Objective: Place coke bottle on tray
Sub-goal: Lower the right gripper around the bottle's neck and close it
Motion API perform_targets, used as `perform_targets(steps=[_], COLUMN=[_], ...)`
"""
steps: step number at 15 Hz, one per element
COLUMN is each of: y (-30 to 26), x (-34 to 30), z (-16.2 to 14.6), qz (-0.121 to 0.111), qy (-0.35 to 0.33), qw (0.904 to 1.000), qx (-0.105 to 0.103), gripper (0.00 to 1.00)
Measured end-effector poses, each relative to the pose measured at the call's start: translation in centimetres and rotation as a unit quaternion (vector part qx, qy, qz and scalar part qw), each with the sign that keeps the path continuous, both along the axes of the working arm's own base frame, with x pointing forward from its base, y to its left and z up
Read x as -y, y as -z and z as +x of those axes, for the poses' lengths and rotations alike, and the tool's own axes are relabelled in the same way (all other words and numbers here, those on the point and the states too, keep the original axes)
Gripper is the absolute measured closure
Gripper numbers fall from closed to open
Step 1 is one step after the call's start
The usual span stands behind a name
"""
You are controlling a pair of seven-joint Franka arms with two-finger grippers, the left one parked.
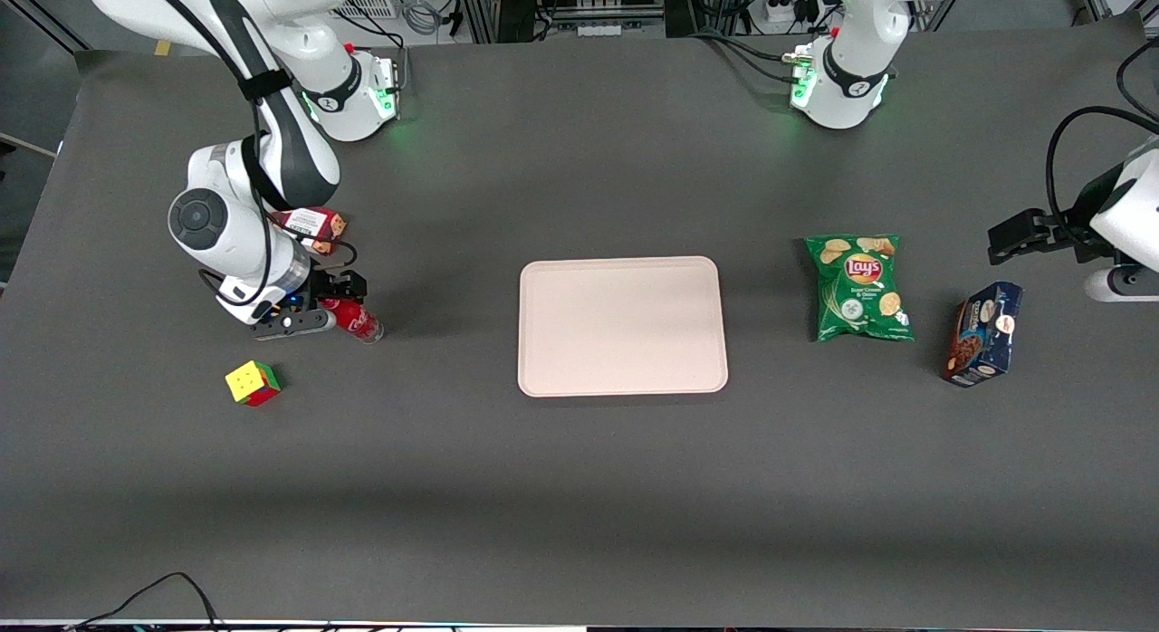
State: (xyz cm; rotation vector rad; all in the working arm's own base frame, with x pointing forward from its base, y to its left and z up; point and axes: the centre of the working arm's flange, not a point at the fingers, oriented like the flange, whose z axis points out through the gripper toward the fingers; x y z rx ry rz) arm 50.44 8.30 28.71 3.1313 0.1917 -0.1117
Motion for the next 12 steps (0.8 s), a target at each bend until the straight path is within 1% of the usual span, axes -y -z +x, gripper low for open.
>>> perform_targets(steps=[1, 3, 4, 9, 12], y=[0.0, -0.1, -0.1, -0.1, -0.8], x=[-0.1, -0.2, -0.2, -0.9, -2.6], z=[0.0, 0.0, 0.1, 0.0, 0.2], qz=[0.0, 0.0, 0.0, 0.001, 0.004], qy=[-0.001, -0.002, -0.002, -0.01, -0.024], qw=[1.0, 1.0, 1.0, 0.9999, 0.9996], qx=[0.0, 0.002, 0.002, 0.003, 0.01], gripper=[0.3, 0.5, 0.52, 0.52, 0.52])
